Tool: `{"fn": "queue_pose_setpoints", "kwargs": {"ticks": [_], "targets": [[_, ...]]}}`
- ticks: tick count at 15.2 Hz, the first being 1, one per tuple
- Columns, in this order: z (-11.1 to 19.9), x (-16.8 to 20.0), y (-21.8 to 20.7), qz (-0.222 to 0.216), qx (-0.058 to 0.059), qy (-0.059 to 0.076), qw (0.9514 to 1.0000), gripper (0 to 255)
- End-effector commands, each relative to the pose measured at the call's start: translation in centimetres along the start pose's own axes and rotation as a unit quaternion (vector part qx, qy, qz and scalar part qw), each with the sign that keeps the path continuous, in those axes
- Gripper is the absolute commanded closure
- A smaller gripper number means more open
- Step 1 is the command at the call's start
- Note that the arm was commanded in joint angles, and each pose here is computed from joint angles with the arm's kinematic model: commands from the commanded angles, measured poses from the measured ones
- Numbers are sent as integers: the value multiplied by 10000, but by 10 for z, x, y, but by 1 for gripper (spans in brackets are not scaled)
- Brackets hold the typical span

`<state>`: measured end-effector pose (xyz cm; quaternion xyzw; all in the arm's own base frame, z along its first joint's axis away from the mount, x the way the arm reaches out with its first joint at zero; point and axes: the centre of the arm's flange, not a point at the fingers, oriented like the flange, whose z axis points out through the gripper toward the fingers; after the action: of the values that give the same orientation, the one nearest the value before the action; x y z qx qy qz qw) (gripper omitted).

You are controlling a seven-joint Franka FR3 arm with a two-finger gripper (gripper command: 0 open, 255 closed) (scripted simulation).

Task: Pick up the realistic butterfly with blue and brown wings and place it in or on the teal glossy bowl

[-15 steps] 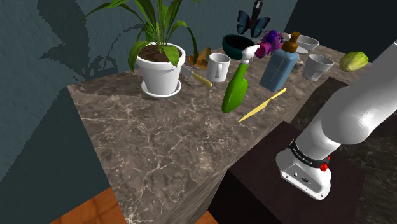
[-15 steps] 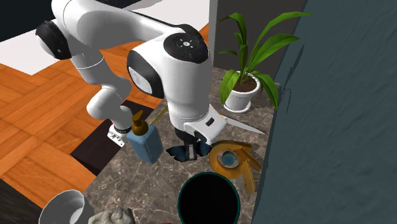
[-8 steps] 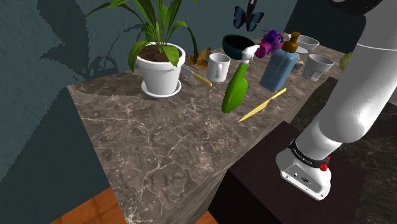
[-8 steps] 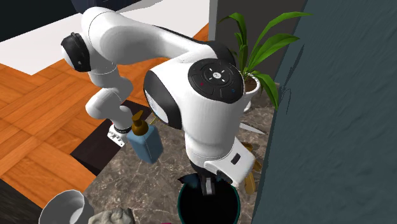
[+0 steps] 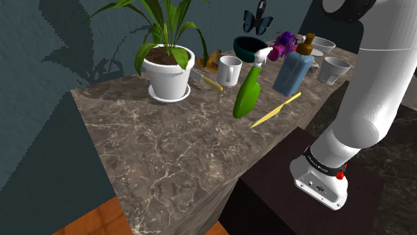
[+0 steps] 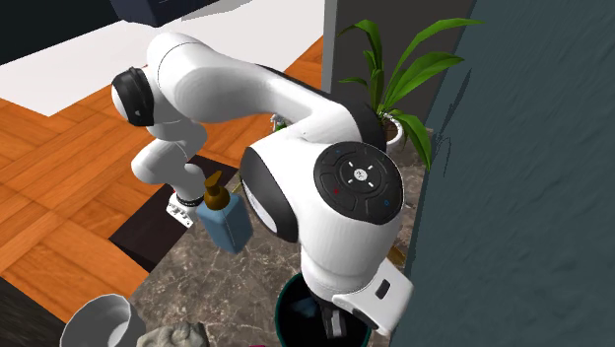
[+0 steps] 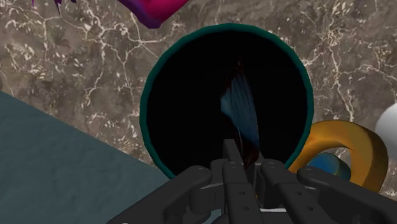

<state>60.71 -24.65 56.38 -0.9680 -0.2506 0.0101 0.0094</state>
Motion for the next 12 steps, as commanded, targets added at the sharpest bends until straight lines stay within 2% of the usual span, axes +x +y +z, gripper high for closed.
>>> {"fn": "queue_pose_setpoints", "kwargs": {"ticks": [1,8,12], "targets": [[11,1,0,-1,-2,2,10000,255],[46,2,1,-1,-2,2,10000,255],[46,2,1,-1,-2,2,10000,255]]}}
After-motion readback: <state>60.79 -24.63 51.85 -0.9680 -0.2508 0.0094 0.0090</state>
